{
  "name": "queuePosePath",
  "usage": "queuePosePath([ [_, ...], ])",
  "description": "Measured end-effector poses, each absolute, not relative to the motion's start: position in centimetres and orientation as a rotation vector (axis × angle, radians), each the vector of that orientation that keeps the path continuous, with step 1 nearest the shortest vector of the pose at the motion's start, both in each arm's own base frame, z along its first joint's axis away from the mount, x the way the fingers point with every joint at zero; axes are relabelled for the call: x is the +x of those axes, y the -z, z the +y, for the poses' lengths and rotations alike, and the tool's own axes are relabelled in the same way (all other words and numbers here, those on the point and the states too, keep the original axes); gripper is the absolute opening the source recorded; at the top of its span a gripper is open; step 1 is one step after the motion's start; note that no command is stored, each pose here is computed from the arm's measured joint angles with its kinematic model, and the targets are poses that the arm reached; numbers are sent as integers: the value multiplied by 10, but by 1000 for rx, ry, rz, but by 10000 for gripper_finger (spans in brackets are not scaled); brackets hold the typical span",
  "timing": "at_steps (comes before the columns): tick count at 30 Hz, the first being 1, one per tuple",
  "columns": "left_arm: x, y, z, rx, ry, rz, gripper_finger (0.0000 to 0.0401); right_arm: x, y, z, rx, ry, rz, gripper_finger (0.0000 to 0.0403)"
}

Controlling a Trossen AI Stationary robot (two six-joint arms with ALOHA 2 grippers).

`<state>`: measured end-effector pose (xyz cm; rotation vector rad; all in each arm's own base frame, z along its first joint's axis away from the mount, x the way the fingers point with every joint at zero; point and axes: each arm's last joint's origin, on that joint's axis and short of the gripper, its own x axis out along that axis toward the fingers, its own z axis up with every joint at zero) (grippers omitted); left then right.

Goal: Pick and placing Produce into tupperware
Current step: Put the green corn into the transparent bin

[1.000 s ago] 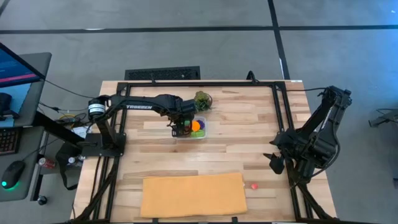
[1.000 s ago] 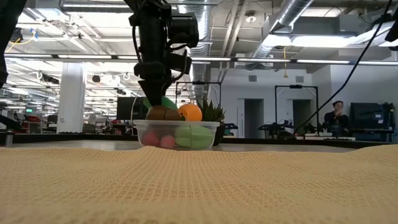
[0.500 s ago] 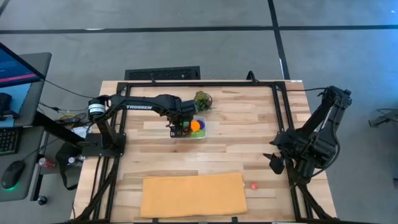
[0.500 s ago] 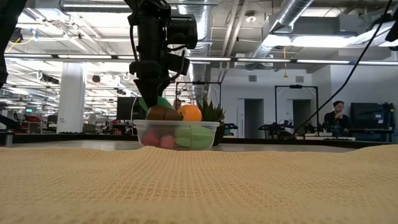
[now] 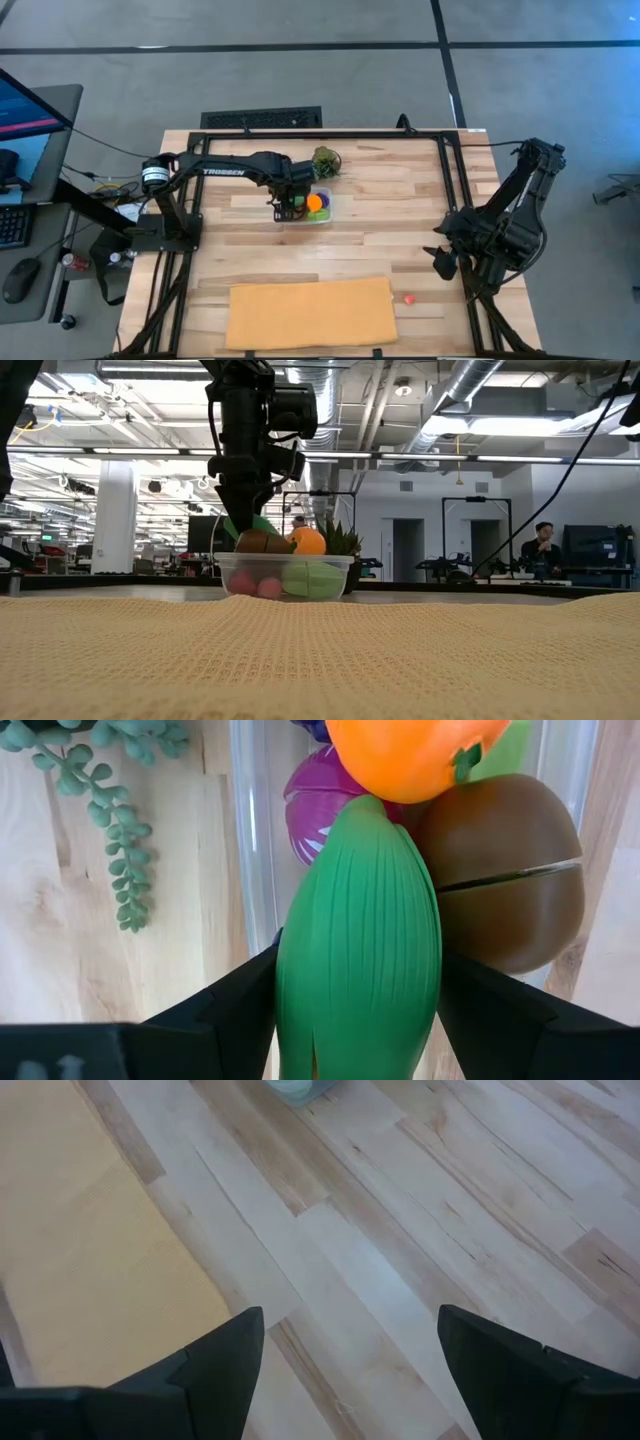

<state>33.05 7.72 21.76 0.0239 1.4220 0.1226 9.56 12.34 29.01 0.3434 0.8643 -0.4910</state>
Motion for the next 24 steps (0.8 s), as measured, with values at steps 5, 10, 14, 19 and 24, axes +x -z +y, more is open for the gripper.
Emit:
queuePosePath([
  [5, 330, -218, 77, 20, -123, 1423, 237, 96, -290, 123, 343, 491, 864, 291],
  [10, 330, -217, 77, 18, -122, 1424, 237, 96, -290, 123, 343, 491, 864, 291],
  [14, 330, -218, 77, 29, -123, 1427, 237, 96, -290, 123, 341, 492, 864, 291],
  [19, 330, -218, 78, 46, -130, 1430, 237, 96, -290, 123, 341, 492, 864, 291],
  [24, 330, -218, 78, 50, -131, 1430, 239, 96, -290, 123, 340, 492, 863, 291],
])
